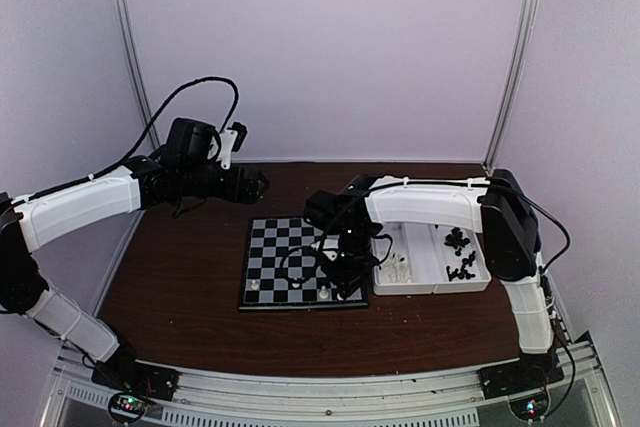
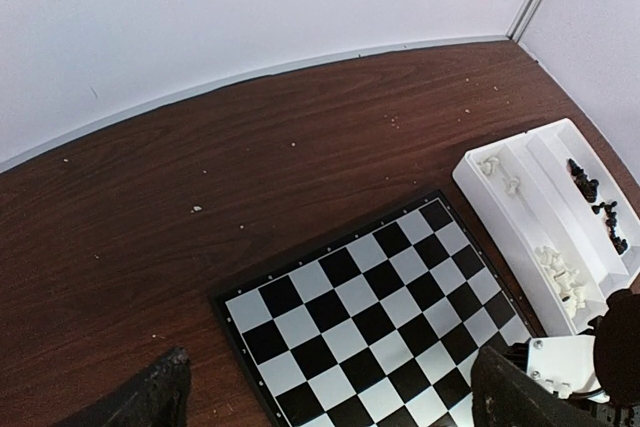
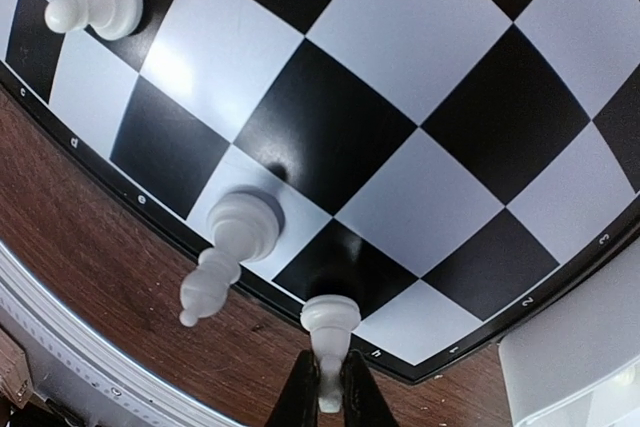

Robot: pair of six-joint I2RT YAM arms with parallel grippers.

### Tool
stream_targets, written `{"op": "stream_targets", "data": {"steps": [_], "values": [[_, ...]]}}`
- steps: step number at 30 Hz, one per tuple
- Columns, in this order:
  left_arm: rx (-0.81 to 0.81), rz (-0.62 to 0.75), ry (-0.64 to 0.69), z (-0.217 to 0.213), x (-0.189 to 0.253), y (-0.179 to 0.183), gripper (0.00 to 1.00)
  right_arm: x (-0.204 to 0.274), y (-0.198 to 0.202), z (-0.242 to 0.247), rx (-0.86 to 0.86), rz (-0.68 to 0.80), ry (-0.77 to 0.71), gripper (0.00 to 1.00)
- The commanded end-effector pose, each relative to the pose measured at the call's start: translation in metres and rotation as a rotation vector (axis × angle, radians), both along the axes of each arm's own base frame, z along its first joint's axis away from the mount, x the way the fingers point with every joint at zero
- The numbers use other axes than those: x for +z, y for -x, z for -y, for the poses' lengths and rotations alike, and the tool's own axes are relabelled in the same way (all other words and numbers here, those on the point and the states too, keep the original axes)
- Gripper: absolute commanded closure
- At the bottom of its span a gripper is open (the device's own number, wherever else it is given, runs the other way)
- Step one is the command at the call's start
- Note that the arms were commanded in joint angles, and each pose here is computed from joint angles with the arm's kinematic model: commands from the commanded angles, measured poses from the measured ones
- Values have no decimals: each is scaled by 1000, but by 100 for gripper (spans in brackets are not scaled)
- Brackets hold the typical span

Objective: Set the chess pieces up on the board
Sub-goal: Pick up the chess piece from the storage box, then place the chess piece on the chessboard.

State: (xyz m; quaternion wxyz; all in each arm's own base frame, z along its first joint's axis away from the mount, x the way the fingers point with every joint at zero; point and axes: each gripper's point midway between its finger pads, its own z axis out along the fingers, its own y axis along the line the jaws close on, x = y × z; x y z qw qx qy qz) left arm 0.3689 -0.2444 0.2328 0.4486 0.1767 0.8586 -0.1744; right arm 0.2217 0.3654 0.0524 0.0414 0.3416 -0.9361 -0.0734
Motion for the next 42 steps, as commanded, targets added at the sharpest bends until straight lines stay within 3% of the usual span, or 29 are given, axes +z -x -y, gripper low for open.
{"op": "stream_targets", "data": {"steps": [1, 42], "values": [[-8, 29, 7, 1, 6, -1, 2, 18, -10, -8, 10, 69, -28, 90], [-8, 32, 3, 0, 7, 0, 2, -2, -9, -5, 23, 37, 18, 86]]}}
